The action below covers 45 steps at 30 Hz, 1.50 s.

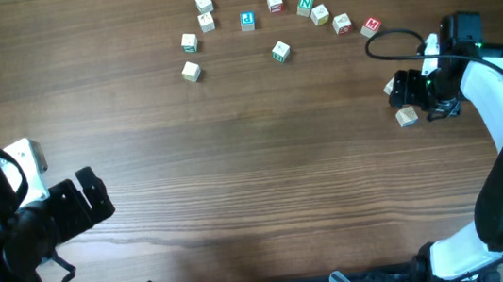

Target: Form a circle

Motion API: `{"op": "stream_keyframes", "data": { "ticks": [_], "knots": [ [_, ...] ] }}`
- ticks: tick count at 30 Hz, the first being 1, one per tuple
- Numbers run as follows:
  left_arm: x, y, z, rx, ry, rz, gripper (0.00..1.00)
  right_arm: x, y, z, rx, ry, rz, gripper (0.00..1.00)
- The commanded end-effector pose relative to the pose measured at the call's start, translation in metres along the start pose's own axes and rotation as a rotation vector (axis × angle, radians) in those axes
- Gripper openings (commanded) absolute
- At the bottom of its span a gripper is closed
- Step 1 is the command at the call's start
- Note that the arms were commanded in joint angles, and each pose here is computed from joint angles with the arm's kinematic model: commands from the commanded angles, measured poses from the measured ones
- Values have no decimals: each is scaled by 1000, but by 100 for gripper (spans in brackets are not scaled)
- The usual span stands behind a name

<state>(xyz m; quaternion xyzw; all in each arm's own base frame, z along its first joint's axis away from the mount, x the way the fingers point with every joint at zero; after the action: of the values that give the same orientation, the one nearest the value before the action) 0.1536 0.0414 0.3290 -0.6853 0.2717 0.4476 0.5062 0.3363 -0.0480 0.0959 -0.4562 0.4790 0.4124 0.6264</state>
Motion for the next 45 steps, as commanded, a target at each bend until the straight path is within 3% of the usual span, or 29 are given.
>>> {"op": "stream_keyframes", "data": {
  "ticks": [1, 9, 19, 25, 29, 45],
  "knots": [
    [0, 1, 2, -16, -12, -6, 100, 3, 5, 0, -138, -12, 4, 89],
    [0, 1, 2, -16, -12, -6, 100, 38, 29, -6, -151, -5, 14, 83],
    [0, 1, 2, -16, -12, -6, 100, 38, 23, -13, -163, 49, -10, 50],
    [0, 1, 2, -16, -13, -6, 100, 38, 24, -13, -83, 48, -11, 38],
    [0, 1, 2, -16, -12, -6, 100, 38, 25, -13, 18, 51, -9, 24],
    [0, 1, 2, -16, -12, -6, 100, 38, 18, -14, 70, 59, -44, 23]
  ]
}}
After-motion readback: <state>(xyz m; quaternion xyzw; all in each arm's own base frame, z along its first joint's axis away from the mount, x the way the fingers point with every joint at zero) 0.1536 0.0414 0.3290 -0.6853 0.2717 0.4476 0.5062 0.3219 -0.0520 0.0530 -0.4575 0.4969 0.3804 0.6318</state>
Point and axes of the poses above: each gripper's point midway between its finger pads, its own x axis out along the fingers, its own z axis along the line the jaws close on, y = z × x, the point moved 4 cm from there along -x, back along the fingers
